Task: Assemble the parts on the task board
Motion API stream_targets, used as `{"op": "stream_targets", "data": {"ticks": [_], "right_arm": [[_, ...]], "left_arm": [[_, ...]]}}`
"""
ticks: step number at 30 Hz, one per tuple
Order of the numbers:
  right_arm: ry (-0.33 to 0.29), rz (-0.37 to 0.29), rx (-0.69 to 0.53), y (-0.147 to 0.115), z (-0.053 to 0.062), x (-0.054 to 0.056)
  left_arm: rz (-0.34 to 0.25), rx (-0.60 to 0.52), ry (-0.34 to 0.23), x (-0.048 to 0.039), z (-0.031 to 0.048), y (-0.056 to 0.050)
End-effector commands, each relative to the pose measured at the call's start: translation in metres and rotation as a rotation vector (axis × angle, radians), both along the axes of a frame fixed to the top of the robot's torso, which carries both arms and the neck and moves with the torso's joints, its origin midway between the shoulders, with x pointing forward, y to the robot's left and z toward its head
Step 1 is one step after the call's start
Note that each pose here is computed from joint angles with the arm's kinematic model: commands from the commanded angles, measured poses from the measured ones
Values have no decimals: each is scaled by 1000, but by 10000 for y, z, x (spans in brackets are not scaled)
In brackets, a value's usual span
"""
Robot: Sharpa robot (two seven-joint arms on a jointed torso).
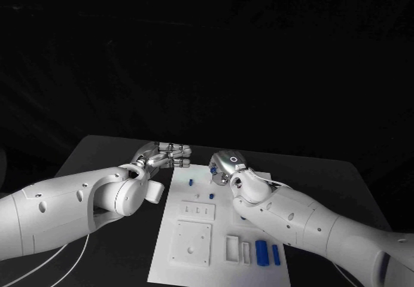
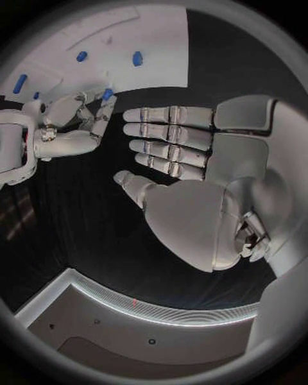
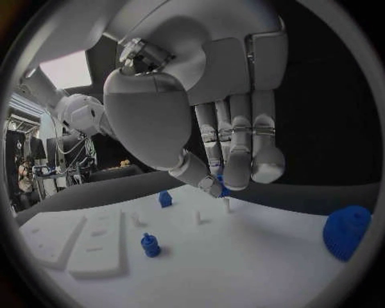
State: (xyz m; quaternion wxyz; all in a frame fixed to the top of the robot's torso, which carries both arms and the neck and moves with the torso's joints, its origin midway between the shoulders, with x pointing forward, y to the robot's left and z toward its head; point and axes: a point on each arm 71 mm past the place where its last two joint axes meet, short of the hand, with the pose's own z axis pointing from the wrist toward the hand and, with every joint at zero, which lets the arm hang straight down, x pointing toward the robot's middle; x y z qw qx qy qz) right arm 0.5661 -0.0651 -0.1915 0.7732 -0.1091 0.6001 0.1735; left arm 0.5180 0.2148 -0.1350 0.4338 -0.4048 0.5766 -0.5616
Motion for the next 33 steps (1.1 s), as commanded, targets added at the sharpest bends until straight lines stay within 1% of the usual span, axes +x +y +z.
{"op": "stream_targets", "data": {"ticks": [1, 9, 19, 33], "right_arm": [[6, 3, -19, 14, -12, 3], [13, -19, -29, -14, -32, 24], [25, -38, -43, -38, -68, 56], [46, -37, -43, 0, -94, 67]], "left_arm": [[-9, -8, -16, -6, 34, -21], [-11, -9, -18, -8, 50, -25], [-13, -8, -17, -3, 51, -33], [-14, -8, -16, 5, 50, -39]]}}
